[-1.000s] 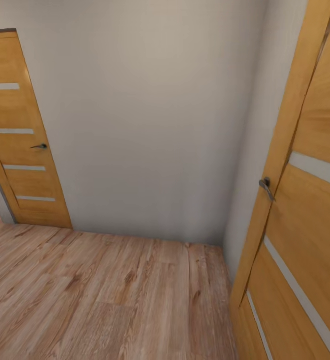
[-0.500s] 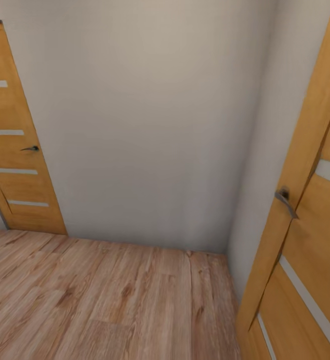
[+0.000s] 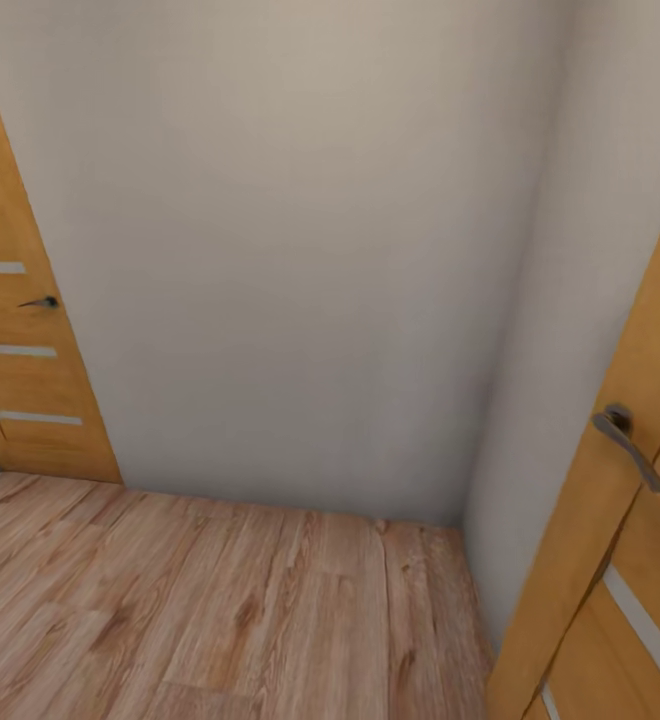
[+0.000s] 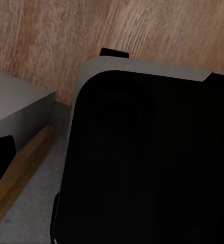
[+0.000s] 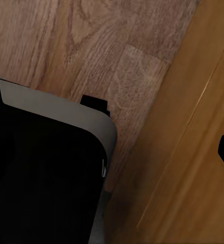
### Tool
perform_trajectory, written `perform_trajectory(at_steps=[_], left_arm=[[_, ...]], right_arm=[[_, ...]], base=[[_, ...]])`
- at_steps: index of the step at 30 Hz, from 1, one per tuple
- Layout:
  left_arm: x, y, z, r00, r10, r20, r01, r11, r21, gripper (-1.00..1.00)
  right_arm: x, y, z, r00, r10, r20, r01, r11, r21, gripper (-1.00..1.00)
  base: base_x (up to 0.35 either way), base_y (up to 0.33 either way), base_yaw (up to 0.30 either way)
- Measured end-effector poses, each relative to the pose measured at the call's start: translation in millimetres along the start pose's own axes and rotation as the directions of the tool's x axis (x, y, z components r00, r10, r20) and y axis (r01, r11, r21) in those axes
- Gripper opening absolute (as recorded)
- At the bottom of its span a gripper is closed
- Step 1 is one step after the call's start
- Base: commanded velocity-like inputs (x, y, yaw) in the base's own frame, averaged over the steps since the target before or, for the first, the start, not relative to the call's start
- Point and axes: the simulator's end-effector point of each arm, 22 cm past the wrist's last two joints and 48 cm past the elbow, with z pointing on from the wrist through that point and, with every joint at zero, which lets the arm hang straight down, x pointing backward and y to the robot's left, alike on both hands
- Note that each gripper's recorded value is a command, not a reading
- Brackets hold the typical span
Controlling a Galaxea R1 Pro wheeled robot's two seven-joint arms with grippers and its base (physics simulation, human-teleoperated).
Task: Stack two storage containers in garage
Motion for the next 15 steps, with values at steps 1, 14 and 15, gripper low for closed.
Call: perform_trajectory(at_steps=[1, 14, 15], left_arm=[[0.1, 0.0, 0.0, 1.0, 0.0, 0.0, 0.0, 1.0, 0.0, 1.0], [0.8, 0.4, 0.0, 1.0, 0.0, -0.002, 0.0, 1.0, -0.001, 1.0], [0.9, 0.3, 0.0, 1.0, 0.0, -0.002, 0.0, 1.0, 0.0, 1.0]], right_arm=[[-0.1, 0.3, 0.0, 1.0, 0.0, 0.0, 0.0, 1.0, -0.001, 1.0], [0.4, -0.7, 0.0, 1.0, -0.001, -0.003, 0.001, 1.0, 0.006, 1.0], [0.4, -0.9, 0.0, 1.0, -0.001, -0.003, 0.001, 1.0, 0.007, 1.0]], base=[[0.321, 0.0, 0.0], [0.321, 0.0, 0.0], [0.321, 0.0, 0.0]])
